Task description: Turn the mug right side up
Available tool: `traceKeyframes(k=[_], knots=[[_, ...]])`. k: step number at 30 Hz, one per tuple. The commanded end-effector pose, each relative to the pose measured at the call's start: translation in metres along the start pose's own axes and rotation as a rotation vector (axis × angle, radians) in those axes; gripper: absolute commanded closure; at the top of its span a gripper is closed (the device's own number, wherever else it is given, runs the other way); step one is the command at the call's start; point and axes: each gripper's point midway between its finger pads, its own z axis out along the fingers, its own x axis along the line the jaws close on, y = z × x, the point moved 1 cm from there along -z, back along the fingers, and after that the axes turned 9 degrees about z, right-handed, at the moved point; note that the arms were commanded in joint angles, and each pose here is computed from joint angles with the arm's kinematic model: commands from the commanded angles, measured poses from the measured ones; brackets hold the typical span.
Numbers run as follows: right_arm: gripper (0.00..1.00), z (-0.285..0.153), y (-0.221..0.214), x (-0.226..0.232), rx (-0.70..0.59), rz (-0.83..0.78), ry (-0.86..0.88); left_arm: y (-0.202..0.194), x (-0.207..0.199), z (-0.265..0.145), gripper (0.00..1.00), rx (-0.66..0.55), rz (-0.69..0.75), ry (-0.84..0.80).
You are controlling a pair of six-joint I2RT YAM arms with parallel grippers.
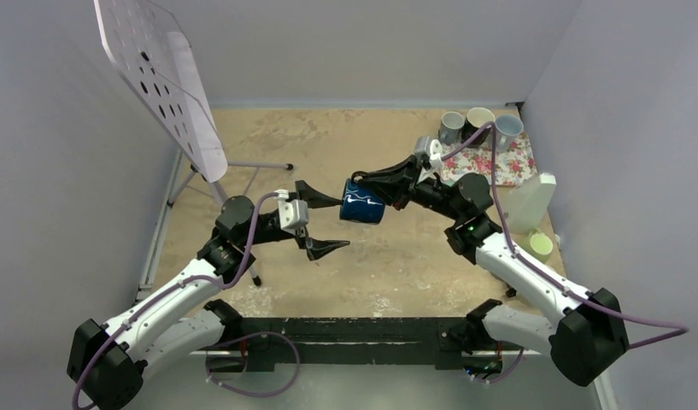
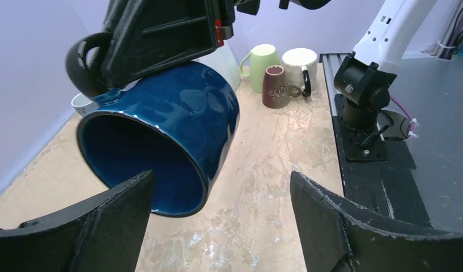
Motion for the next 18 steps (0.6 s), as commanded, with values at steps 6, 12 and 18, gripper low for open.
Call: traceKeyframes(k=[6, 12, 18], knots=[[1.0, 0.039, 0.065, 0.045, -0.238, -0.054, 0.147, 0.033, 0.009, 0.009, 0.32, -0.101, 0.124, -0.017], [1.0, 0.049, 0.062, 0.054, -0.255, -0.04, 0.211, 0.027, 0.032, 0.004, 1.0, -0.054, 0.182, 0.121], [0.41, 0.047, 0.028, 0.021, -0.017, -0.084, 0.018, -0.017, 0.015, -0.012, 1.0, 0.133, 0.416, -0.004]])
